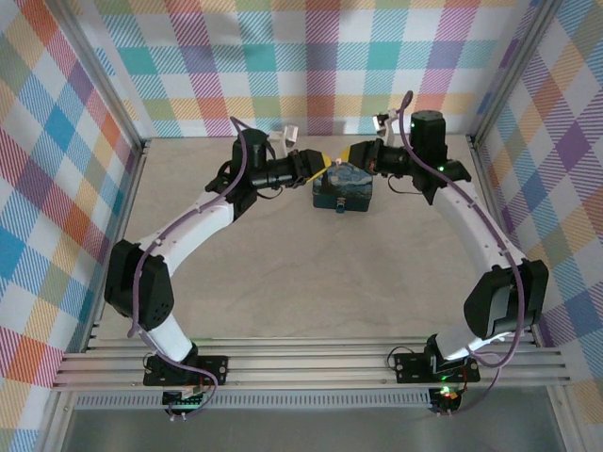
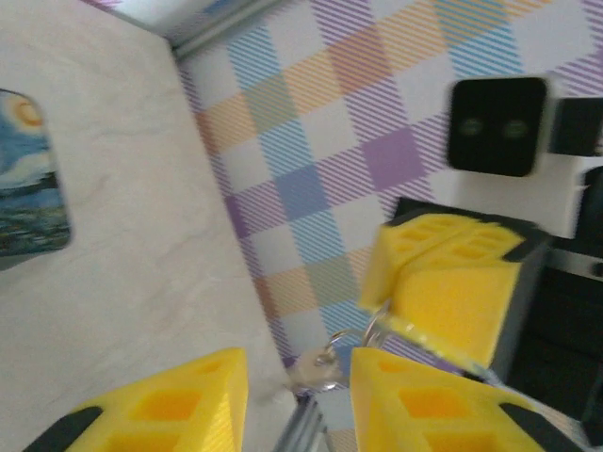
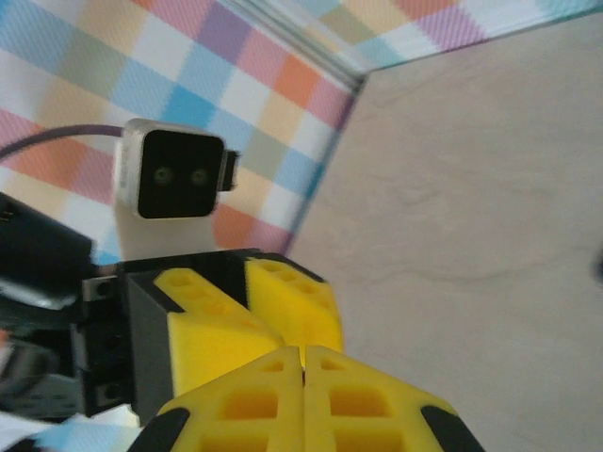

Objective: Unlock the padlock with the key

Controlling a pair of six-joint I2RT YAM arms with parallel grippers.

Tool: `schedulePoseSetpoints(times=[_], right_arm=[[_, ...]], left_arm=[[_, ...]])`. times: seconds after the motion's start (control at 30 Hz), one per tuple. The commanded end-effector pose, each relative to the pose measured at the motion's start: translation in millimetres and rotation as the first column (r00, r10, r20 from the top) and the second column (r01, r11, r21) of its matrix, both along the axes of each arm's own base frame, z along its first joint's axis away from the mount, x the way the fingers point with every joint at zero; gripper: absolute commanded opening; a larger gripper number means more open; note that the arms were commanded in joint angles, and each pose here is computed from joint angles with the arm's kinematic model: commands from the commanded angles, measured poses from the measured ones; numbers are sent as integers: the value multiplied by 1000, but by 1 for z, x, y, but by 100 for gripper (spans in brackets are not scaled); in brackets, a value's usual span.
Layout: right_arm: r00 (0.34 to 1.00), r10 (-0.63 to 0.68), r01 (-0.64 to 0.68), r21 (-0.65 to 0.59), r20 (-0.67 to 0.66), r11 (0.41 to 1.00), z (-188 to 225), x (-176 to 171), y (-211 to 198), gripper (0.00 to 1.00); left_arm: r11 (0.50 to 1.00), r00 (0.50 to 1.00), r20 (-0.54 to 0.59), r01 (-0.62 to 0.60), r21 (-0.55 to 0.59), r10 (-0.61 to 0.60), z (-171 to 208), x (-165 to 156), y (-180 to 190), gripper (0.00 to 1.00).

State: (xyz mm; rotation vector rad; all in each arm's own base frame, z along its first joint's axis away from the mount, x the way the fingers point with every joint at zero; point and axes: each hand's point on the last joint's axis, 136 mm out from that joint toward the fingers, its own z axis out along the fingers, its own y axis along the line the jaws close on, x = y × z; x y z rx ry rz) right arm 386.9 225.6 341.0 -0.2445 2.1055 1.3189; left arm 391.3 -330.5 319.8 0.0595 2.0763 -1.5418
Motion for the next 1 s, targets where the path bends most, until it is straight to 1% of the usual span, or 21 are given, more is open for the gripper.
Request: schedulePoseSetpoints(times=[0.0,0.1,0.2,0.27,0.33,0.4,0.47,0.6,0.67,0.8,0.97], right_arm=[[993,-14,43,-242,120,969,-2,-11,-24,0],[977,23,46,-314,213,948,3,-16,-30,0],[954,99,-7,-310,284,951,14,-27,-25,0],[938,146,-61,-264,314,962,22,-35,-17,0],[931,176,-116,-198,320,973,29,-41,-9,0],[932,192,-160,-126,307,979,34,-43,-1,0],[940,191,-176,-78,284,981,35,-41,3,0],[953,178,-179,-22,245,984,35,-34,5,0],[957,169,-175,4,234,985,36,-32,5,0],[965,151,-165,49,214,985,37,-27,3,0],[969,145,-161,63,200,985,35,-26,2,0]], left_arm=[[996,996,54,-77,52,75,6,0,22,37],[996,989,118,-85,-17,87,17,2,20,37],[998,976,217,-24,-61,37,35,-5,6,38],[998,965,260,30,-49,-16,45,-12,-5,38],[997,959,276,75,-37,-62,51,-18,-14,38],[991,952,287,125,-55,-104,59,-24,-21,38],[983,945,302,157,-92,-123,67,-29,-25,38],[965,943,310,186,-187,-122,76,-33,-26,38],[957,949,289,191,-218,-124,73,-32,-27,37],[953,959,252,191,-236,-130,63,-31,-29,33],[957,965,226,184,-223,-133,56,-31,-28,33]])
